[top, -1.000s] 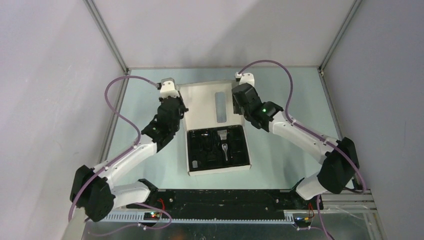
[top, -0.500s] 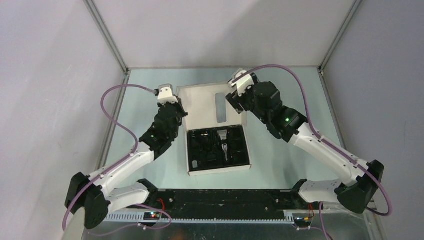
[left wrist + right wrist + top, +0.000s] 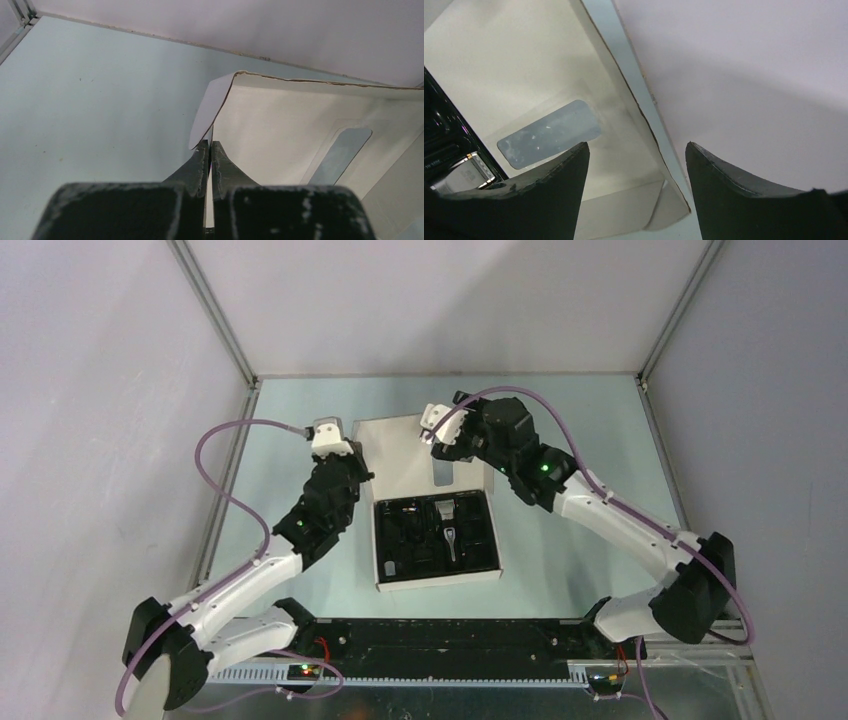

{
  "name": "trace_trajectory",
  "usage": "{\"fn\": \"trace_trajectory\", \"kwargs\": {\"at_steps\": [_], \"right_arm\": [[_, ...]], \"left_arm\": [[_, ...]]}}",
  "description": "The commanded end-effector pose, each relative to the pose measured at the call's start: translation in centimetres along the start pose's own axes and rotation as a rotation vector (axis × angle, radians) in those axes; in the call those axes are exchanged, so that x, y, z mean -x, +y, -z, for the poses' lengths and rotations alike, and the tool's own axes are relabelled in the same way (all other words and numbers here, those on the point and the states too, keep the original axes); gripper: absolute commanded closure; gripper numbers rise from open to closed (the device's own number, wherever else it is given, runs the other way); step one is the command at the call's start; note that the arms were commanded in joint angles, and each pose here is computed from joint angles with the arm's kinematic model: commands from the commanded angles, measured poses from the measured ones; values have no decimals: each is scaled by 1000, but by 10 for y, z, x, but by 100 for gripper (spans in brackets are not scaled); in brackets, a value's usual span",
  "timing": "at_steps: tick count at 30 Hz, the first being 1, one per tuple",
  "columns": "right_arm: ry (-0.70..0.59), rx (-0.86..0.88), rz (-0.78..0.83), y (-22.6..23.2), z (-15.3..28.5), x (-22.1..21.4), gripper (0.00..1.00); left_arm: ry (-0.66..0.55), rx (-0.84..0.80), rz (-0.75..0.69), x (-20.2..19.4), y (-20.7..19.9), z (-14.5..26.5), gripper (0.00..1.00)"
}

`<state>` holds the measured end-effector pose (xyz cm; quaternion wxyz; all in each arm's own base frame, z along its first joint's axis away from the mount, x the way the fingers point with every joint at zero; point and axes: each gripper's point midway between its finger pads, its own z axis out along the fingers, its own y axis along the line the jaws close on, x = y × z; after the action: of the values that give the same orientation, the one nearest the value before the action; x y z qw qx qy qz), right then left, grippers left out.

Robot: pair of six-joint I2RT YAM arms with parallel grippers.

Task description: Sort the hair-cutting tools

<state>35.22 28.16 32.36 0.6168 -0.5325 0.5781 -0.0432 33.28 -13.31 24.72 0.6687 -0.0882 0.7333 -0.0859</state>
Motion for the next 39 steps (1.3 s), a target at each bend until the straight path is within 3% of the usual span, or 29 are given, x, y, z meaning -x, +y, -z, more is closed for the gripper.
{"fn": "trace_trajectory", "kwargs": {"at_steps": [1, 5, 7, 9, 11, 13, 15, 17, 21, 28, 33, 39], "right_arm": [[-71, -20, 72, -19, -11, 19, 26], [-84, -16, 89, -19, -19, 19, 30], [-78, -10, 93, -19, -22, 19, 37], [-59, -2, 104, -18, -23, 15, 49], [-36, 6, 115, -14, -21, 13, 70], [-21, 11, 123, -12, -17, 13, 84], [-10, 23, 128, -7, -11, 14, 94], [0, 32, 125, -4, -6, 15, 98], [35, 47, 117, 5, 3, 14, 100], [82, 76, 77, 20, 17, 11, 100], [109, 96, 52, 33, 27, 8, 100], [119, 106, -34, 43, 39, 6, 100]], "left_arm": [[92, 17, -40, -32, 10, 10, 97], [100, 14, -32, -36, 11, 14, 97], [100, 14, -28, -37, 12, 15, 97], [103, 11, -25, -37, 12, 17, 97], [107, 10, -23, -39, 12, 18, 97], [109, 8, -20, -39, 12, 19, 96], [109, 2, -9, -39, 11, 20, 95], [115, -1, 4, -38, 10, 22, 93], [122, -20, 50, -31, 8, 29, 83], [151, -74, 162, -19, 7, 56, 41], [115, -131, 285, 7, 11, 85, 22], [27, 17, 366, 8, 57, 100, 21]]}}
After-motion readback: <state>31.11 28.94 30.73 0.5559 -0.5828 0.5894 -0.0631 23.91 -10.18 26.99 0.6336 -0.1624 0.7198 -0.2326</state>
